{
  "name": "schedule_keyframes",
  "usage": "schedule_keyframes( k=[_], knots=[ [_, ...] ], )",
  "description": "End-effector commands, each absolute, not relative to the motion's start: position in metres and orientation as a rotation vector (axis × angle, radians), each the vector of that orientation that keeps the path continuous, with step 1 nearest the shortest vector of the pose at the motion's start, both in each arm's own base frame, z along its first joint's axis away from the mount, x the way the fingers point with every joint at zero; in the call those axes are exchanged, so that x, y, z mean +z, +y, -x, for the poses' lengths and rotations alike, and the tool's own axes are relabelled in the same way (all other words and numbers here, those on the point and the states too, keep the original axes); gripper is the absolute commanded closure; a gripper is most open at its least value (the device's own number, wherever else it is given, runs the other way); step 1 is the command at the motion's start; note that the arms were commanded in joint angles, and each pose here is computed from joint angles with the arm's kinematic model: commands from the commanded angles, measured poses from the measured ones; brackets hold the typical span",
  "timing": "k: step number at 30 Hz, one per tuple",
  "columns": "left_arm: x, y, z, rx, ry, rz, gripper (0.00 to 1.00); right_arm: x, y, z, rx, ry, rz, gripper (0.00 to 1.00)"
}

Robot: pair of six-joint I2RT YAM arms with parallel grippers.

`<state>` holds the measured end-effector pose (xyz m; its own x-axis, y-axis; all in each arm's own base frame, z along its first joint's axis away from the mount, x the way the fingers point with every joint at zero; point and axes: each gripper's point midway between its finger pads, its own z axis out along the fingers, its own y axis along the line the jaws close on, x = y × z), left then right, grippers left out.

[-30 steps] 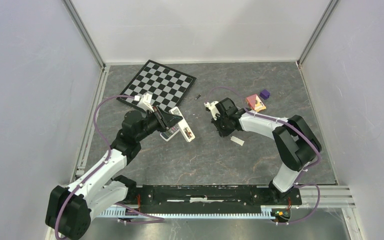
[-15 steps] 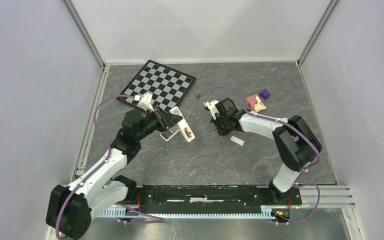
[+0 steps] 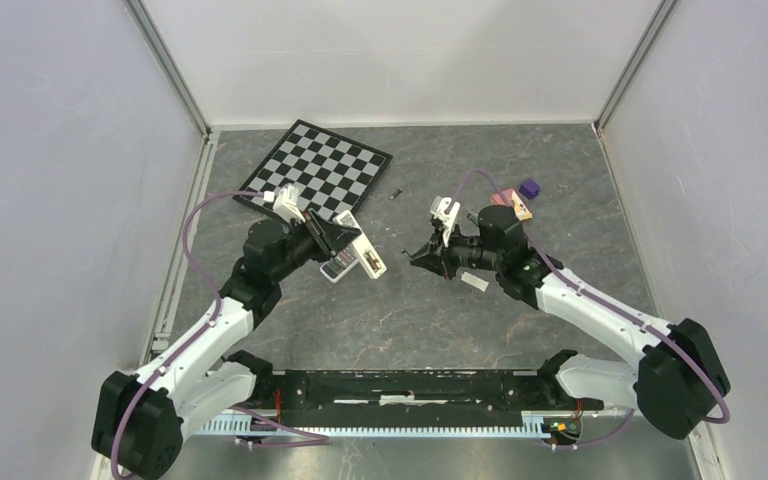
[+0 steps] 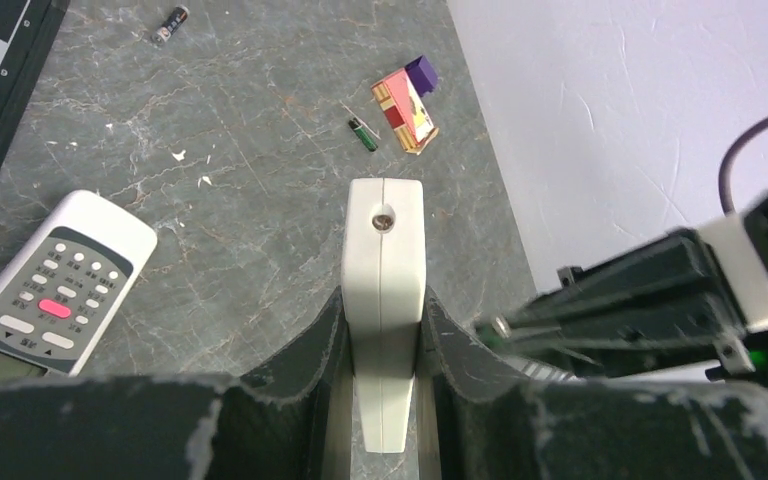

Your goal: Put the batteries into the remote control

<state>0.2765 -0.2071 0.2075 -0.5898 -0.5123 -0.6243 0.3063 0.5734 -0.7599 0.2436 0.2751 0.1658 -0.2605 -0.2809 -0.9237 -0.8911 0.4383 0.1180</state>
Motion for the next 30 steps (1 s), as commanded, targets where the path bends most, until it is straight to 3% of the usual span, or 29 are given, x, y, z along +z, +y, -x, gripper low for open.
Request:
schedule_keyframes(
  k=[1, 9, 19, 30],
  knots=[
    [0.254, -0.213, -0.277, -1.172, 1.743, 0.036, 0.98, 0.22, 0.308, -0.183, 1.146, 1.361, 1.254, 1.0],
    [0.282, -0.233, -0.252, -1.363, 1.605, -0.136, 0.98, 0.249, 0.312, -0.167, 1.185, 1.306, 1.278, 0.99],
    [0.255, -0.222, -0.27, -1.456, 1.635, 0.242, 0.98, 0.236, 0.305, -0.224, 0.965, 1.89, 0.872, 0.97],
    [0.243, -0.223, -0.272, -1.5, 1.664, 0.318, 0.98, 0.22, 0.315, -0.226, 0.75, 2.034, 0.904, 0.96]
  ],
)
